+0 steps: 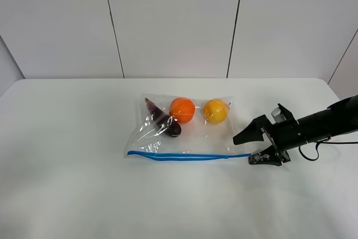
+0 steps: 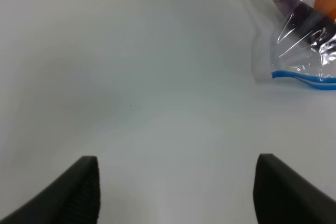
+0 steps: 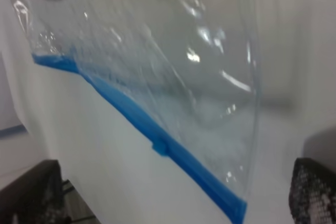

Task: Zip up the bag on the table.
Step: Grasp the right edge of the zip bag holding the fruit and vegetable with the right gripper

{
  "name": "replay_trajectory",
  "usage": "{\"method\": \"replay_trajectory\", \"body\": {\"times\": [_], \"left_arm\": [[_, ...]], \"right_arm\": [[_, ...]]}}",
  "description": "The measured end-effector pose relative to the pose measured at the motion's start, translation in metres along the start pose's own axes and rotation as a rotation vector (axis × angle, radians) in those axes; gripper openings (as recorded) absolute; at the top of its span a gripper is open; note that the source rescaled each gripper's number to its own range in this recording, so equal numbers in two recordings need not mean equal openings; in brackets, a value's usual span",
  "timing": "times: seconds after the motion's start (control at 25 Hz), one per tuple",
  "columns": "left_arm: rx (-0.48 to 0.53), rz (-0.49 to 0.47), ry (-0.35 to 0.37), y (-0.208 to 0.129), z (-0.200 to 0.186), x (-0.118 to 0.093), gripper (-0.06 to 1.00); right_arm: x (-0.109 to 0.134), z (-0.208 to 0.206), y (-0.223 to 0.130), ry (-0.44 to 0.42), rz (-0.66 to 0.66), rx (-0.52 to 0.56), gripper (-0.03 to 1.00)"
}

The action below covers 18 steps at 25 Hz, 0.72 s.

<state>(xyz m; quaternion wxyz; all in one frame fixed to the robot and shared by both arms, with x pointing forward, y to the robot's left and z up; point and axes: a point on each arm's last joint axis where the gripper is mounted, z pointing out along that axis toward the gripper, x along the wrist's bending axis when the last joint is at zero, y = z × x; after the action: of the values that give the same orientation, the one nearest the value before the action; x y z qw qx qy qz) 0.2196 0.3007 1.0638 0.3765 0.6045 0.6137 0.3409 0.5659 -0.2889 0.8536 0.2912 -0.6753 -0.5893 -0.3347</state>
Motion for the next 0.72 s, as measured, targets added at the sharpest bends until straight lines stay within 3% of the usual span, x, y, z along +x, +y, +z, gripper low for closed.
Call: {"method": "replay_trajectory", "body": {"times": [0.56, 0.72], "left_arm": [[0.0, 0.0, 0.0, 0.0, 0.0, 0.0, 0.81], [0.0, 0.0, 0.0, 0.0, 0.0, 0.0, 0.81]], "right_arm": [[0.015, 0.021, -0.002, -0.011, -0.047, 0.044, 0.92], [0.013, 0.022, -0.003, -0.013, -0.042, 0.047, 0.83]]}}
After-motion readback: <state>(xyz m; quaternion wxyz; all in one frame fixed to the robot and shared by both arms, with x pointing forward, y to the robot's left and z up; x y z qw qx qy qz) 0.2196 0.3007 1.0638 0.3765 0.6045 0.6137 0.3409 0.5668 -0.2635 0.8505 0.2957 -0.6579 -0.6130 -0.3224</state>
